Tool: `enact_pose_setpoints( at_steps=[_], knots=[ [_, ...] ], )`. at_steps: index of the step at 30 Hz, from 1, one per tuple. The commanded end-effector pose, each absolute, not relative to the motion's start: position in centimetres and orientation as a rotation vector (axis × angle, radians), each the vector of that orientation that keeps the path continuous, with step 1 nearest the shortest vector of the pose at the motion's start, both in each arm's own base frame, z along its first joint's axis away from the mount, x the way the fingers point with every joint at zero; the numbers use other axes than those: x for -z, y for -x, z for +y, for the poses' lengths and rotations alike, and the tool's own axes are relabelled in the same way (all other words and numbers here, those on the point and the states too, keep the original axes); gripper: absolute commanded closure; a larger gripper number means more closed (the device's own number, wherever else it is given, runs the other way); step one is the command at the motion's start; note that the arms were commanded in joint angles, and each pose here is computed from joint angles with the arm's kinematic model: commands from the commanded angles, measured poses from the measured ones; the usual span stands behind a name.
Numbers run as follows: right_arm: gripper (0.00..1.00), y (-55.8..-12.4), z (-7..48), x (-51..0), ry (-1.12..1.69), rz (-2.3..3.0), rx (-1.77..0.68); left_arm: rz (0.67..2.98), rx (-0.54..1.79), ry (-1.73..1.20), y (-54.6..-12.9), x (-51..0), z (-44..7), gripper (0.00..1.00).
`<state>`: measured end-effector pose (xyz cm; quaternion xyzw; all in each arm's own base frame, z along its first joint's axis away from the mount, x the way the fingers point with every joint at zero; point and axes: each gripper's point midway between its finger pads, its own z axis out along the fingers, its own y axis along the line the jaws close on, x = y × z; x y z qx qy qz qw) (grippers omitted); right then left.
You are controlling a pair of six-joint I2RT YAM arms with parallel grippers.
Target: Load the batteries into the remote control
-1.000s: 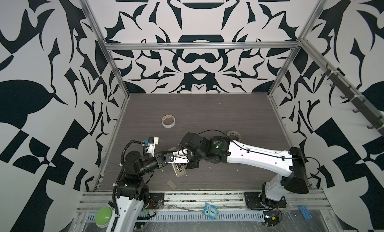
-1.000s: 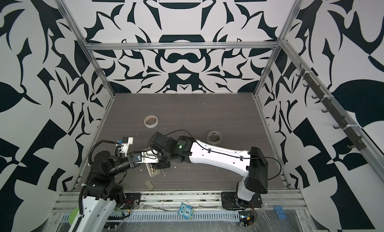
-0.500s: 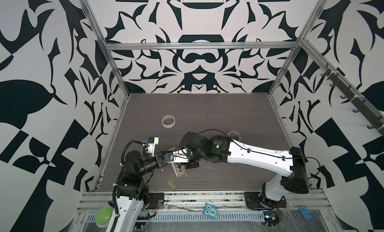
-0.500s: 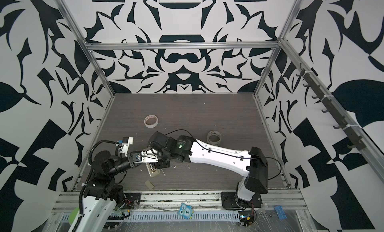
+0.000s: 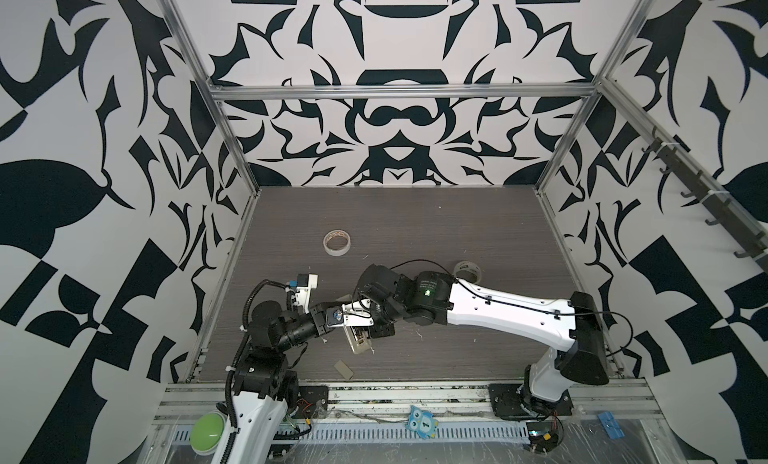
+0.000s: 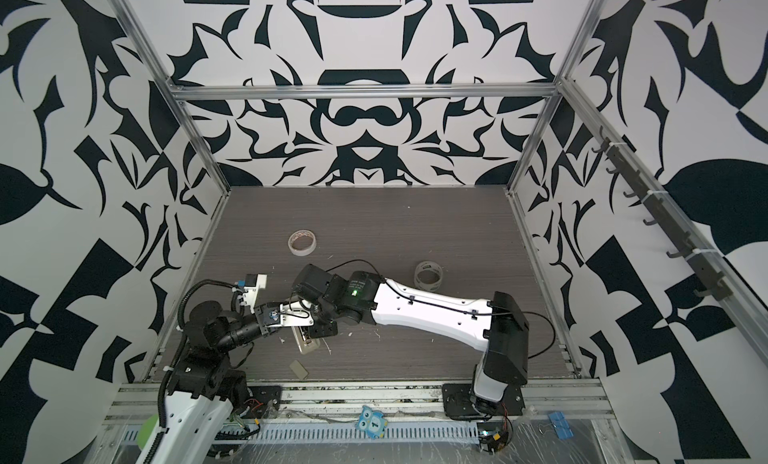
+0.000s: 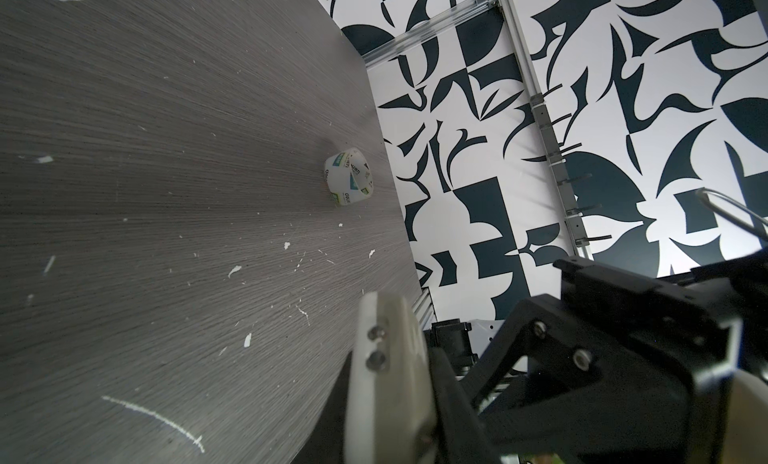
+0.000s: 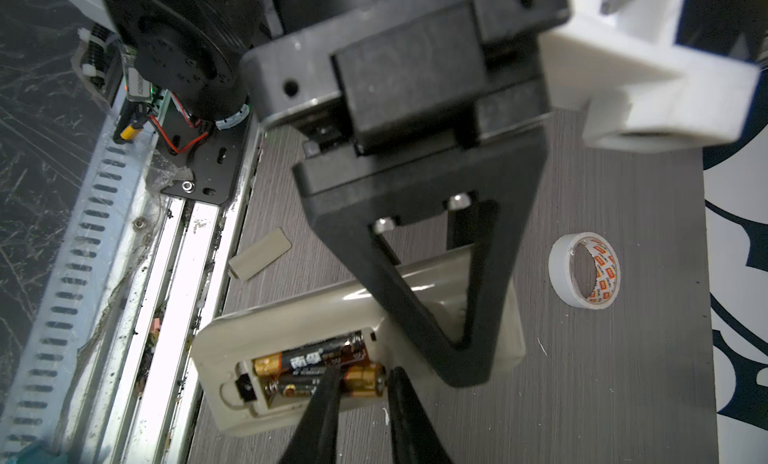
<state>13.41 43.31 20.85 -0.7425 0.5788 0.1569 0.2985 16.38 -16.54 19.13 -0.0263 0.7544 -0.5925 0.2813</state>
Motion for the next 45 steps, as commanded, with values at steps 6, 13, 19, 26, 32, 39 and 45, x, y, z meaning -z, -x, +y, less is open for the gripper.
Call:
enact_pose_setpoints(
  at_steps=[6, 13, 19, 26, 32, 39, 45],
  knots=[
    [0.76, -13.6, 43.7, -22.8, 1.938, 1.523, -0.438, 1.977, 1.596, 0.012, -16.2, -20.5, -16.8, 1.00],
    [0.77, -13.6, 43.6, -22.4, 1.950, 1.530, -0.424, 1.975, 1.597, 0.010, -16.2, -20.6, -16.8, 1.00],
    [0.78, -13.7, 43.5, -21.9, 1.962, 1.539, -0.416, 1.974, 1.598, 0.011, -16.2, -20.5, -16.8, 1.00],
    [0.78, -13.7, 43.5, -21.4, 1.976, 1.545, -0.408, 1.974, 1.598, 0.011, -16.2, -20.5, -16.8, 1.00],
    [0.79, -13.7, 43.4, -21.0, 1.995, 1.551, -0.399, 1.976, 1.598, 0.013, -16.2, -20.5, -16.8, 1.00],
    [0.79, -13.5, 43.3, -20.2, 2.027, 1.564, -0.399, 1.977, 1.597, 0.016, -16.2, -20.4, -16.7, 1.00],
    [0.79, -13.3, 43.2, -20.0, 2.047, 1.564, -0.401, 1.977, 1.596, 0.017, -16.2, -20.4, -16.7, 1.00]
  ],
)
